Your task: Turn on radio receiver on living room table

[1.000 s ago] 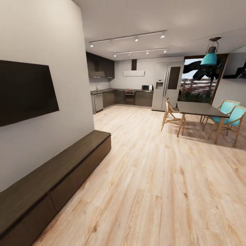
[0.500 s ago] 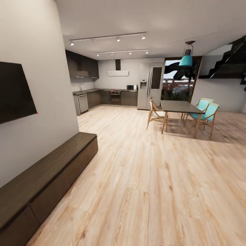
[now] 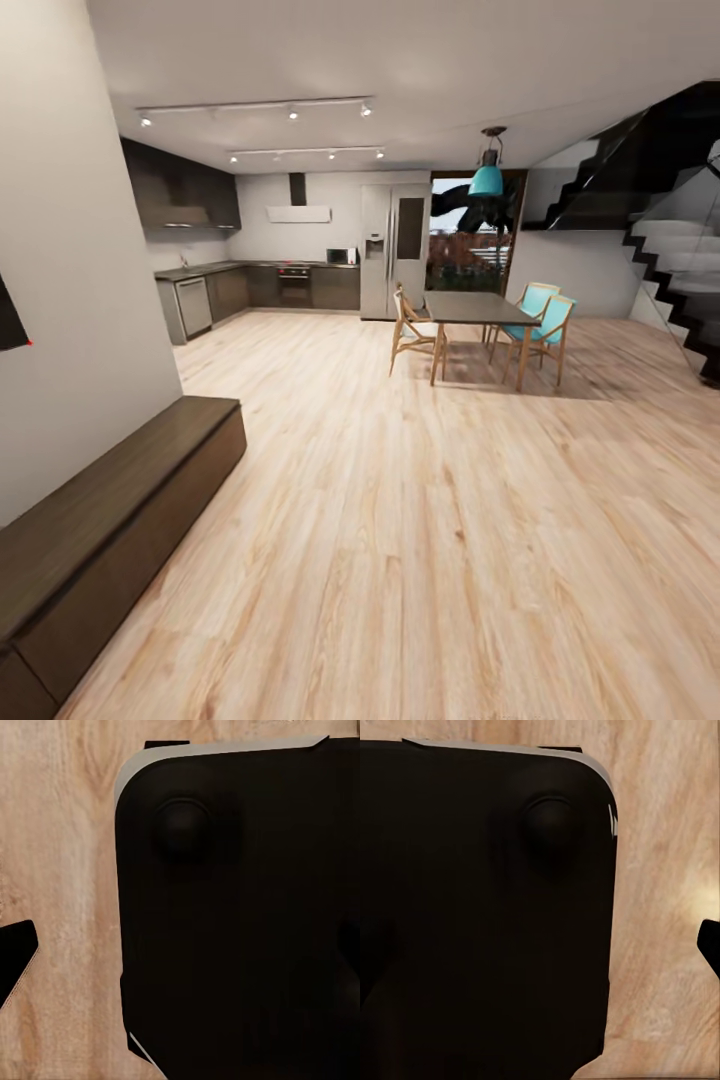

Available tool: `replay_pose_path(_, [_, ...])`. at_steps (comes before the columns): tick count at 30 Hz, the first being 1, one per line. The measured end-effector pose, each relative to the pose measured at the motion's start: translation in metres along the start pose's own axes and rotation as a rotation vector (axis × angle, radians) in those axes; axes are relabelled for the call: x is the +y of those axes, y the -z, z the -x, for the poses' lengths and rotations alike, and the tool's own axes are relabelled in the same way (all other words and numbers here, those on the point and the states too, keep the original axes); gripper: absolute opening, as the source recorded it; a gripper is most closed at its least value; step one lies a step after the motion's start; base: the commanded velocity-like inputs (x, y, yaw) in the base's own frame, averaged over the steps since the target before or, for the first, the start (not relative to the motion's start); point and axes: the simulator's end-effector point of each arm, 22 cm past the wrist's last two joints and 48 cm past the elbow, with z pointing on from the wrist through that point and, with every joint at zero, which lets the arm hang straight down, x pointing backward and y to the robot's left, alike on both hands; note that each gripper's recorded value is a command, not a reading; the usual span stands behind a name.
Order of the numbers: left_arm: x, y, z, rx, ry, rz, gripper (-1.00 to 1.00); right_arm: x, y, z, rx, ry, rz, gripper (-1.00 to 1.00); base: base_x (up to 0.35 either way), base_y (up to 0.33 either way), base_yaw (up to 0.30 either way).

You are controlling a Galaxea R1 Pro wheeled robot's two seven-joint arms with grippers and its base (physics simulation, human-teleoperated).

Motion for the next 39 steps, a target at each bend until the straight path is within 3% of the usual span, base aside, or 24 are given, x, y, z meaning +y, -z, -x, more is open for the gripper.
replay_pose_path(39, [0.0,0.0,0.0,0.0,0.0,0.0,1.0,-0.0011,0.0,0.0,0.001,0.002,-0.001,1.0,0.0,0.0,-0.291])
